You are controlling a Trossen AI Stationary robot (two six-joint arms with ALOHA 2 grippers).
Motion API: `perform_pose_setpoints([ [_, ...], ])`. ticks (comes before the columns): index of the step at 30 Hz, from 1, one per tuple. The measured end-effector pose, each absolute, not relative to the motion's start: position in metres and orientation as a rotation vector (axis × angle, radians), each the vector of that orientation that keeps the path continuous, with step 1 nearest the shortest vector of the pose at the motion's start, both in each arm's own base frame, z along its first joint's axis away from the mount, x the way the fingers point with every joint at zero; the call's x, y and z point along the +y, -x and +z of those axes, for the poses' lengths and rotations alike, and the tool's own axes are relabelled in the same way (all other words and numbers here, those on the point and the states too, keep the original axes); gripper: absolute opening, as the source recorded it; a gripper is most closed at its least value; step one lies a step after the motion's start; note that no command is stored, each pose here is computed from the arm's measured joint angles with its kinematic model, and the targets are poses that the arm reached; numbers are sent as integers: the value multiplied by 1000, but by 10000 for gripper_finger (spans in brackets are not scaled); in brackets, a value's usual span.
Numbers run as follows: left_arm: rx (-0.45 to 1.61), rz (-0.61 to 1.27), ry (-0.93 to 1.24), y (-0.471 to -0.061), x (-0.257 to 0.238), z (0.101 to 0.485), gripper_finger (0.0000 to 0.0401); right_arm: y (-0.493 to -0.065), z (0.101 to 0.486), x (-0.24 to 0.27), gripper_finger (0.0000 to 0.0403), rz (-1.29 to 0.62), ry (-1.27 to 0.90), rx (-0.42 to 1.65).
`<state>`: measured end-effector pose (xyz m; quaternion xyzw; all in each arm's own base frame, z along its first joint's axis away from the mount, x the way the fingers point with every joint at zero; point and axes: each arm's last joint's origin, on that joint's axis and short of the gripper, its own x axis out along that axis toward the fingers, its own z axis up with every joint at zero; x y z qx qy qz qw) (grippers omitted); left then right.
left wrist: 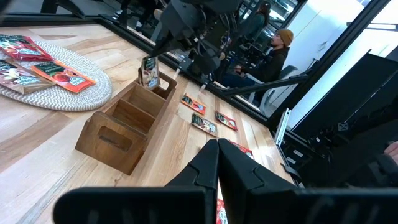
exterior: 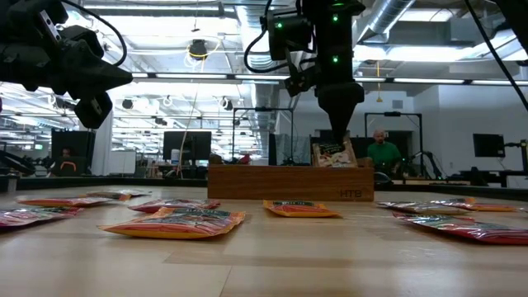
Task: Pick & Place Tea
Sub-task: Put the brown tea bag into the right section of the wooden organizer
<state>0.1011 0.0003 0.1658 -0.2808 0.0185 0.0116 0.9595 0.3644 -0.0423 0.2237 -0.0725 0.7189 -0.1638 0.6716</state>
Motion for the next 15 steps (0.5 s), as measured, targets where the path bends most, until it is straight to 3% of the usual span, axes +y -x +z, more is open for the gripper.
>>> perform_pose_setpoints([
  [8, 38, 24, 569, -101, 0, 166, 0, -365, 223, -39, 5, -338, 140, 1620],
  [15, 37, 24, 569, -101, 0, 166, 0, -365, 223, -35, 71, -339, 161, 1618],
])
